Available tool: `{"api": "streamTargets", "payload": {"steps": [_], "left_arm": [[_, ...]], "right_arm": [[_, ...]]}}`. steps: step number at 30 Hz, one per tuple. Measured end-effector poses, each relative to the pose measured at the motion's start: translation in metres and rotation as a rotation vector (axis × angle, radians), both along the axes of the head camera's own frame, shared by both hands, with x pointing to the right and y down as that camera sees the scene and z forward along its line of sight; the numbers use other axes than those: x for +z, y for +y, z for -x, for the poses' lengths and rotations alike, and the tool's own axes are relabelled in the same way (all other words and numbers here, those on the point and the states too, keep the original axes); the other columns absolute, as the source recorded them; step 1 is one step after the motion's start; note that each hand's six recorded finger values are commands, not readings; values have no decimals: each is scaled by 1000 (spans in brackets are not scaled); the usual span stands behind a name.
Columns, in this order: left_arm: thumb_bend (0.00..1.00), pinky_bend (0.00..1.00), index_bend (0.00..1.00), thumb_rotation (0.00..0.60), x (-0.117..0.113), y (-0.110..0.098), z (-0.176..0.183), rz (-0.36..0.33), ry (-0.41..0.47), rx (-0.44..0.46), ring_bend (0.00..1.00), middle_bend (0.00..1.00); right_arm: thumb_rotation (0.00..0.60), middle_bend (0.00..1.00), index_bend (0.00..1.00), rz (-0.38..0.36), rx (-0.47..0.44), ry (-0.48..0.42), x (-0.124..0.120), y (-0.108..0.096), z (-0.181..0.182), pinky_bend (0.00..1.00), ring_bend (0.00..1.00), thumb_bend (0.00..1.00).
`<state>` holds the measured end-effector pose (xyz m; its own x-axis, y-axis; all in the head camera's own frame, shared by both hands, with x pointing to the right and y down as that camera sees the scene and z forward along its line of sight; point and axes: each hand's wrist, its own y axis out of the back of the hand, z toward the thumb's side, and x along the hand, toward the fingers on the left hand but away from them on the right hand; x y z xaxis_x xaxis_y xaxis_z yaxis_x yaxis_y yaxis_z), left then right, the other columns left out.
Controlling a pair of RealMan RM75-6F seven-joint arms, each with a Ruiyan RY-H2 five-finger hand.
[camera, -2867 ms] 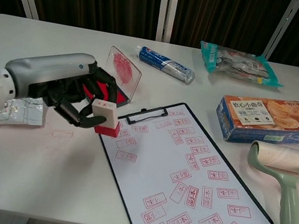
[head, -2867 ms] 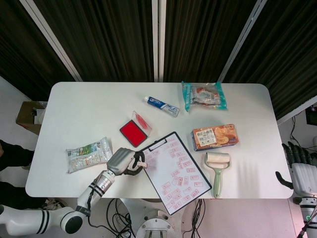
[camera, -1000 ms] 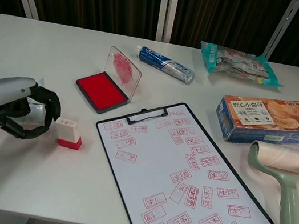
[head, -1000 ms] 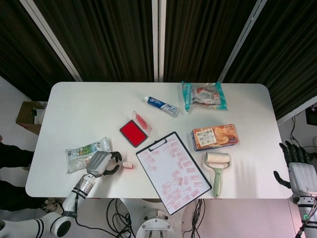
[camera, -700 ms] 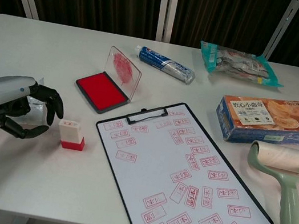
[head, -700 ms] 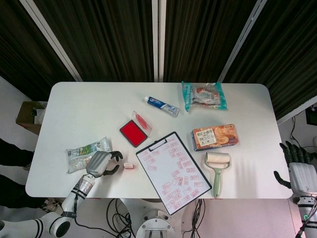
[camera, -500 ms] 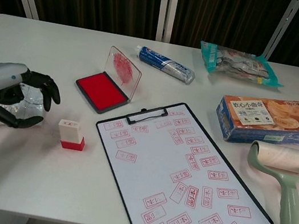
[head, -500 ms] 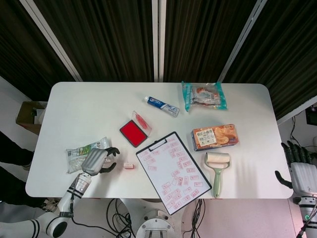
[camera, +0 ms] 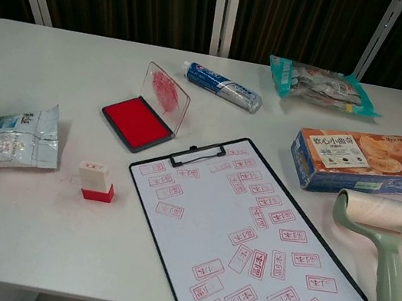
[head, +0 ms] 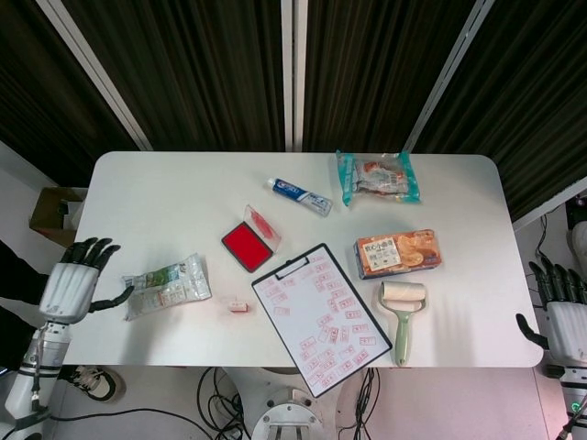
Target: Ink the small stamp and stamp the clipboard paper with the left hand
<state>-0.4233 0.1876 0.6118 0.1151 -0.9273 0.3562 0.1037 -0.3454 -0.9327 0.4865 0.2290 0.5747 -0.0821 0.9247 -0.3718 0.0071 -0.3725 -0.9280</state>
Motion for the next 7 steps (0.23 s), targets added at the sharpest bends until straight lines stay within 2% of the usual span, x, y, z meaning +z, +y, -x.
{"api": "streamTargets", "payload": {"steps": [4,7], "left_arm": [[151,184,158,43,-30,17,35,-21,-61,-70,98,123],[151,184,158,47,-44,24,46,-32,-63,-106,98,123]], "right_arm": [[600,0,0,-28,5,19,-11,-4,-4,0,0,201],[600,0,0,-31,13,30,-14,-6,-7,0,0,202]]}}
